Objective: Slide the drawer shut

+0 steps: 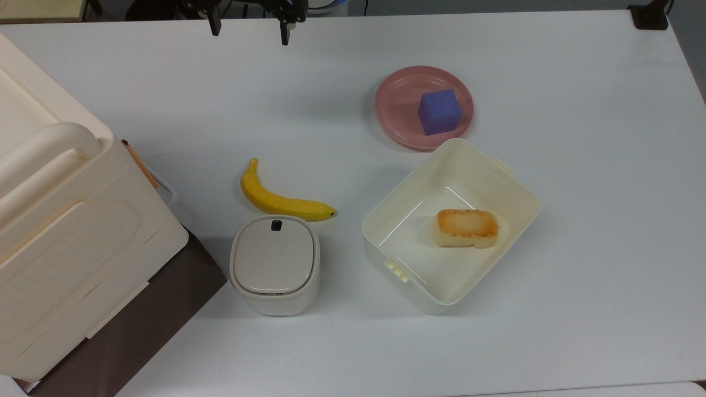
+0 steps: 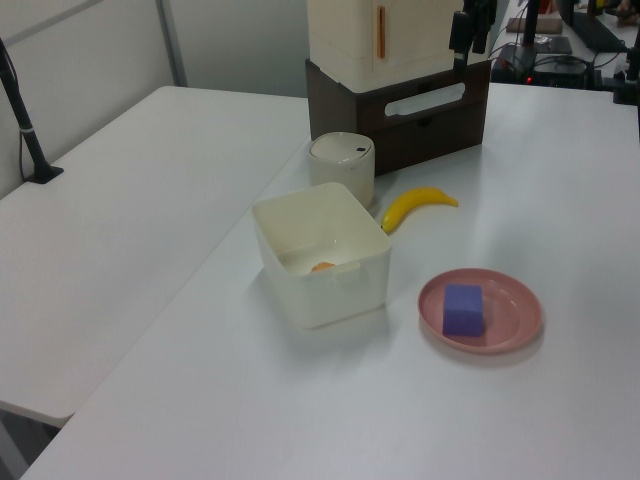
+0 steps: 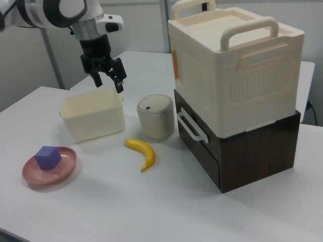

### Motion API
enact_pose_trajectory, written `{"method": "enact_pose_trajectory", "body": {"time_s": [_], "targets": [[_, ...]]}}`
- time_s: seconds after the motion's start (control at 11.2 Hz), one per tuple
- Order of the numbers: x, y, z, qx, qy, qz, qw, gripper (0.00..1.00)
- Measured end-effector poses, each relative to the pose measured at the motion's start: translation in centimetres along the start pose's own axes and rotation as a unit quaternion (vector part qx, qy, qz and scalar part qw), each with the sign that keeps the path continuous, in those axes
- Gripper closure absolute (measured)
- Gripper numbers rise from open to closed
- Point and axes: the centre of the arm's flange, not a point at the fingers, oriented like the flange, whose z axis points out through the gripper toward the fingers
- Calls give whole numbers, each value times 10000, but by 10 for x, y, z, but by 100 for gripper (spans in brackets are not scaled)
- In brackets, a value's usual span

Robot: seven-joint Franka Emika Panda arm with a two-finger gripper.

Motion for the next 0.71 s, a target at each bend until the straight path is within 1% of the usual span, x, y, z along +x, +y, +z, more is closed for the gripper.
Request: {"method": "enact_pose_trajectory", "body": {"time_s": [0.27,0.71], "targets": [[-1,-14,-1,10,18,50,10000,0],[-1,-13,-1,9,18,66,10000,0]]}}
